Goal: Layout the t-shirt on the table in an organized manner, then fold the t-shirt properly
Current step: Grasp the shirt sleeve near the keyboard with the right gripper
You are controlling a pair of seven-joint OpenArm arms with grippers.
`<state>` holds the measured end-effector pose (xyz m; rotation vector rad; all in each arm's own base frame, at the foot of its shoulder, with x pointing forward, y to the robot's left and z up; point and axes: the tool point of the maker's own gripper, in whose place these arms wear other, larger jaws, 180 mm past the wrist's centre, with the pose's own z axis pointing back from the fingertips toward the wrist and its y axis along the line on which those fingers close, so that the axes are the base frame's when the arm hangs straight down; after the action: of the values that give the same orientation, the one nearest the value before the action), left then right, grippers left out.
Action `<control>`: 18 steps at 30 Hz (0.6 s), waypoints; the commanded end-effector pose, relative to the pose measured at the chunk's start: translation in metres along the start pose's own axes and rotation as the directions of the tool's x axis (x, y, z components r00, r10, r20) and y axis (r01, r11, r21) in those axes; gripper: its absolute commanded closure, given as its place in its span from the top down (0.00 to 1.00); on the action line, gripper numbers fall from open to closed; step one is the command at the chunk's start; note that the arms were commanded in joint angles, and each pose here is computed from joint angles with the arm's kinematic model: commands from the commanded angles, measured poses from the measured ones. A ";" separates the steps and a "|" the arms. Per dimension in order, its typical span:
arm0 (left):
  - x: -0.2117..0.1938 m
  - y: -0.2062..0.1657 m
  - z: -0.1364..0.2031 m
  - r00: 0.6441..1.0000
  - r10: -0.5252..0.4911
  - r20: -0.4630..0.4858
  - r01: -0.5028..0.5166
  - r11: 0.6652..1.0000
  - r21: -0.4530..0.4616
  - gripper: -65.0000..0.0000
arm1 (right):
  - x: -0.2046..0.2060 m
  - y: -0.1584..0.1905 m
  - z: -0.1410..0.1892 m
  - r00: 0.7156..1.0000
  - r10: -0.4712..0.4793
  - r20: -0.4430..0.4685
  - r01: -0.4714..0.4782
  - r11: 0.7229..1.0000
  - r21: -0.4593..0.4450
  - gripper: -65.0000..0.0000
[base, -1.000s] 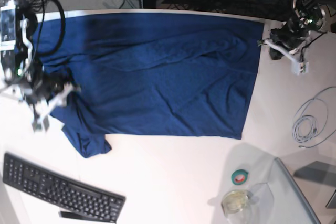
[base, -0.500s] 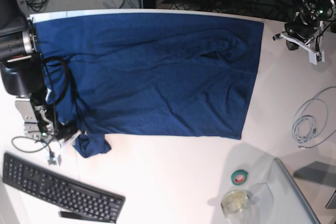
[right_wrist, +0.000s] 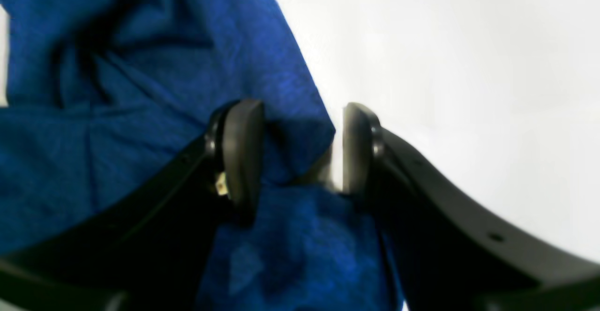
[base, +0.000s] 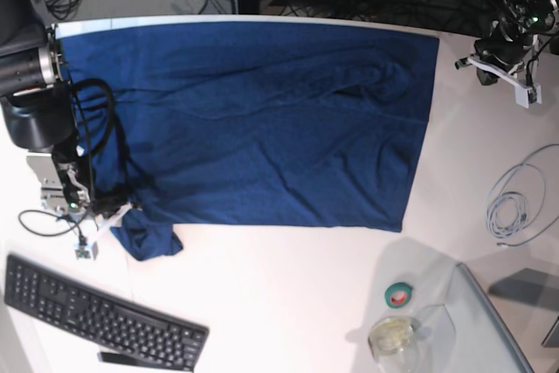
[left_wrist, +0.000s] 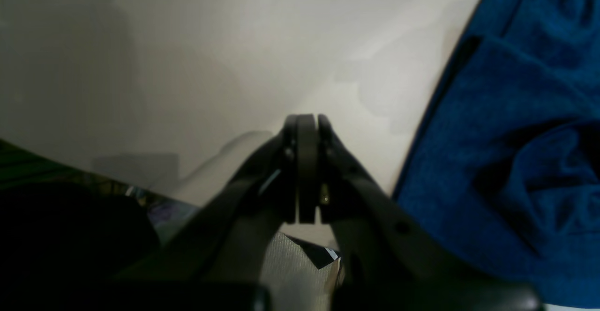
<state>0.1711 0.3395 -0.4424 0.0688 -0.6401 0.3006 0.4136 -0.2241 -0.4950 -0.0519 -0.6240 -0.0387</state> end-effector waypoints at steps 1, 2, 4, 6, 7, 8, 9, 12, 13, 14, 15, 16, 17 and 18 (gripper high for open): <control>0.012 0.005 0.004 0.999 -0.013 0.035 0.013 1.000 0.007 0.00 | 0.018 -0.007 0.002 0.999 0.005 0.033 -0.005 1.000 -0.016 0.36; 0.012 0.005 0.004 0.999 -0.013 0.035 0.013 1.000 0.007 0.00 | 0.017 -0.006 0.002 0.999 0.006 0.034 -0.006 1.000 -0.014 0.29; 0.012 0.005 0.004 0.999 -0.013 0.035 0.013 1.000 0.007 0.00 | 0.013 -0.006 0.002 0.999 0.002 0.034 -0.002 1.000 -0.011 0.08; 0.011 0.006 0.004 0.999 -0.015 0.033 0.015 1.000 0.009 0.00 | 0.019 -0.003 0.004 0.998 0.007 0.055 -0.007 1.000 -0.004 0.00; 0.011 0.006 0.004 0.999 -0.016 0.032 0.016 1.000 0.010 0.00 | 0.027 -0.001 0.006 0.997 0.012 0.078 -0.012 1.000 0.002 0.00; 0.011 0.006 0.004 0.999 -0.016 0.032 0.016 1.000 0.010 0.00 | 0.028 0.001 0.008 0.996 0.018 0.091 -0.019 1.000 0.008 0.00; 0.011 0.006 0.004 0.999 -0.016 0.032 0.016 1.000 0.010 0.00 | 0.032 0.005 0.011 0.993 0.024 0.113 -0.026 1.000 0.016 0.00; 0.011 0.006 0.004 0.999 -0.018 0.031 0.018 1.000 0.012 0.00 | 0.051 0.010 0.022 0.984 0.046 0.175 -0.052 0.998 0.030 0.00; 0.012 0.006 0.004 0.999 -0.020 0.033 0.019 1.000 0.012 0.00 | 0.058 0.006 0.027 0.982 0.054 0.182 -0.060 0.998 0.027 0.00; 0.012 0.006 0.004 0.999 -0.020 0.032 0.019 1.000 0.012 0.00 | 0.062 0.007 0.031 0.981 0.060 0.184 -0.066 0.997 0.028 0.00; 0.012 0.006 0.004 0.999 -0.020 0.032 0.019 1.000 0.012 0.00 | 0.070 0.006 0.035 0.979 0.067 0.192 -0.073 0.997 0.026 0.00; 0.012 0.006 0.004 0.999 -0.020 0.033 0.020 1.000 0.013 0.00 | 0.076 0.009 0.039 0.977 0.071 0.203 -0.079 0.996 0.030 0.00; 0.012 0.006 0.004 0.999 -0.020 0.033 0.020 1.000 0.013 0.00 | 0.081 0.011 0.042 0.975 0.075 0.211 -0.083 0.996 0.032 0.00; 0.012 0.006 0.004 0.999 -0.021 0.033 0.021 1.000 0.012 0.00 | 0.087 0.008 0.046 0.972 0.081 0.222 -0.090 0.996 0.028 0.00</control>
<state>0.1696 0.3394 -0.4436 0.0707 -0.6335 0.2983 0.4428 -0.2122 -0.4259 -0.0442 -0.7906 0.0710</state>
